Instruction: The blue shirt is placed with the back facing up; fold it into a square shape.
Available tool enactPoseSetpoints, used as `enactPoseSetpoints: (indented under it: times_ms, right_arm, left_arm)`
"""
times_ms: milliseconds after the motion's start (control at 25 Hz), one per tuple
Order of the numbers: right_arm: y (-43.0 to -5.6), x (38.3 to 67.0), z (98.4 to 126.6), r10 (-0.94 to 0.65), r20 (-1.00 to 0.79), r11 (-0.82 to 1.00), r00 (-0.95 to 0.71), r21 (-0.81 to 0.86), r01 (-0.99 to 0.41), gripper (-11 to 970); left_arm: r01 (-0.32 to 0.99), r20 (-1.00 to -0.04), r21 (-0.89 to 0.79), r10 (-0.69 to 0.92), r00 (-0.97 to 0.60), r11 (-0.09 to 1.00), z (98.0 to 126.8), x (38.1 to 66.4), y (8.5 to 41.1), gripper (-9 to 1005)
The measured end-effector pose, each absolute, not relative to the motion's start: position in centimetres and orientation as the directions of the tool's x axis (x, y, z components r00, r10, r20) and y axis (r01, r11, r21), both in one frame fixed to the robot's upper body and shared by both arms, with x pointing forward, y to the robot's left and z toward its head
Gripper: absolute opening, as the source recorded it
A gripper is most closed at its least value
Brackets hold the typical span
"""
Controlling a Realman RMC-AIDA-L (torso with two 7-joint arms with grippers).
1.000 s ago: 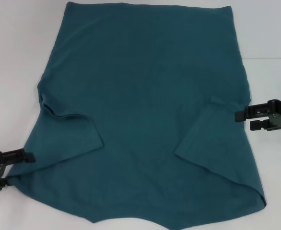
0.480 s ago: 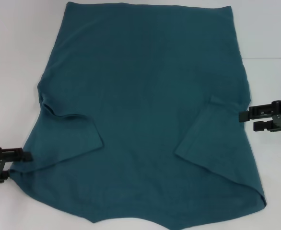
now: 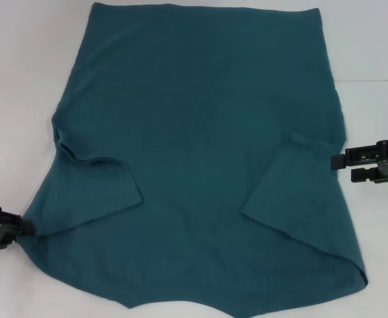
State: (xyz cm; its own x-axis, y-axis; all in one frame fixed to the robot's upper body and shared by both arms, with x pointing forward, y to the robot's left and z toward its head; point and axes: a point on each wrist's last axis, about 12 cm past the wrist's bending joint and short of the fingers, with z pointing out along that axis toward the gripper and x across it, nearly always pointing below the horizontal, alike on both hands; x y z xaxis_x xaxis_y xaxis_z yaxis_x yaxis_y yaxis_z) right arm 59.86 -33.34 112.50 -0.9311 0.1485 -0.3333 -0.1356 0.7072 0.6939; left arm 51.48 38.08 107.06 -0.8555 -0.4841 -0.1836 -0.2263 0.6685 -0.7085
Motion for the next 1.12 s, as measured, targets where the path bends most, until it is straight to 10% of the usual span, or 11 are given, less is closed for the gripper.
enactPoseSetpoints:
  times_ms: [560,1120]
  right_arm:
    - [-35.3,58.9,113.7,0.064,-0.309,0.720,-0.949,0.672,-0.171,763]
    - [-37.0,55.6,112.7,-0.070,-0.191,0.755,-0.979,0.632,-0.178,762]
  left_arm:
    - [-0.047,-0.275,-0.775,-0.404,-0.872,0.630,108.6,51.9,37.1,13]
    - [-0.020,-0.310,-0.779,-0.413,-0.857,0.627,109.4,53.0,36.9,12]
